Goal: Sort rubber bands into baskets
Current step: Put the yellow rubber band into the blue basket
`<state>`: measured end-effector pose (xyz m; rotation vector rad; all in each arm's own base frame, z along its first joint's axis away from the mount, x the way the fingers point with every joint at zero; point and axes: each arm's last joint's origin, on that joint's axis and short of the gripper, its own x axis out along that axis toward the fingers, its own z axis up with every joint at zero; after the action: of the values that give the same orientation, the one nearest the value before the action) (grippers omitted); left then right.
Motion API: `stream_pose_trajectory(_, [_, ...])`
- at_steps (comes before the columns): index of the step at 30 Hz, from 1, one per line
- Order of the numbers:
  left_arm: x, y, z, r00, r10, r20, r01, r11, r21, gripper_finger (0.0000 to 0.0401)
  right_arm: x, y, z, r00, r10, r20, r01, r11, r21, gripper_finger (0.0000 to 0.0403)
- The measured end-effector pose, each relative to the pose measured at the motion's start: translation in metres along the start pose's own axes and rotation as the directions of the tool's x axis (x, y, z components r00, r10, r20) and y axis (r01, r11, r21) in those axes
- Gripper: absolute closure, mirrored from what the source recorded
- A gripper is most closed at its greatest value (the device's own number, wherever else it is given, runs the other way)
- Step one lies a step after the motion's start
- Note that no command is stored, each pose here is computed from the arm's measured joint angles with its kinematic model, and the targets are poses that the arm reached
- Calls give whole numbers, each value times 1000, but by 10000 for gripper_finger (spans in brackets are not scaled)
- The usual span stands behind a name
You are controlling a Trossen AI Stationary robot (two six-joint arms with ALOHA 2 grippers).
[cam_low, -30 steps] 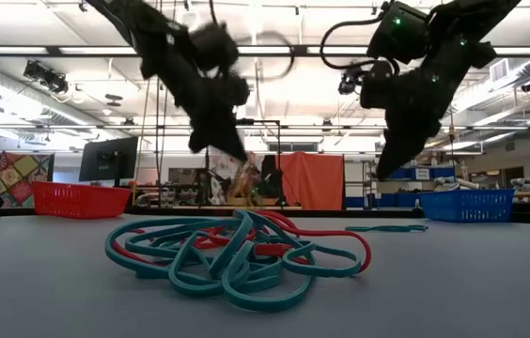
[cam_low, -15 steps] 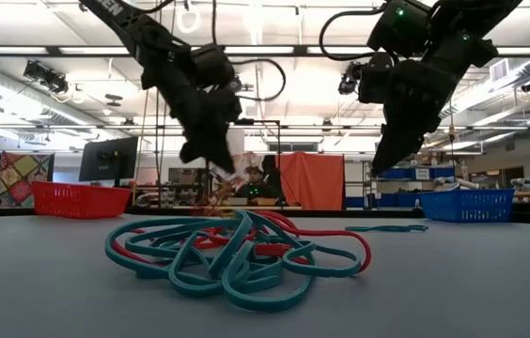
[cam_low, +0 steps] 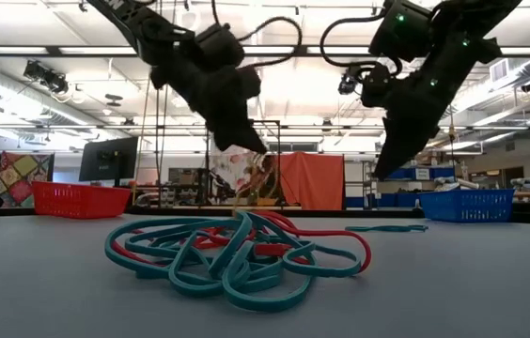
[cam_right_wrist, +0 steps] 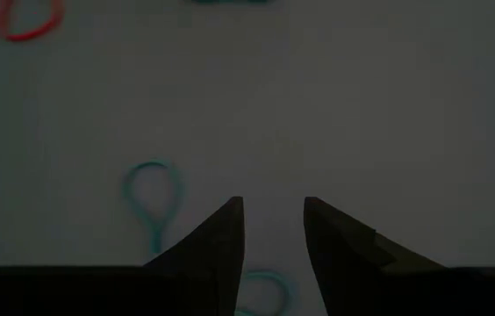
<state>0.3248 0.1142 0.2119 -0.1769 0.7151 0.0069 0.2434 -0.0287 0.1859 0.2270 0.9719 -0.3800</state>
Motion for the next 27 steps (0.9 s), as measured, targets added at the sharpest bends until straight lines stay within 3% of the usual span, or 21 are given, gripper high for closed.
stream_pose_trajectory(5, [4,7,-26,964,202,-173,-206,979,-5,395,0,0,-1,1000,-29,-3,29,1000,12,268])
stream_pose_trajectory(11, [5,12,-53,922,273,-274,-315,941,-125,366,-1,3,6,994,-60,90,58,998,24,261])
stream_pose_trajectory(19, [3,16,-53,879,390,-275,-441,885,-153,298,26,2,29,965,-47,259,48,999,6,264])
stream_pose_trajectory(27, [3,18,-51,867,433,-246,-484,848,-215,280,75,-13,67,981,-3,196,11,999,-36,264])
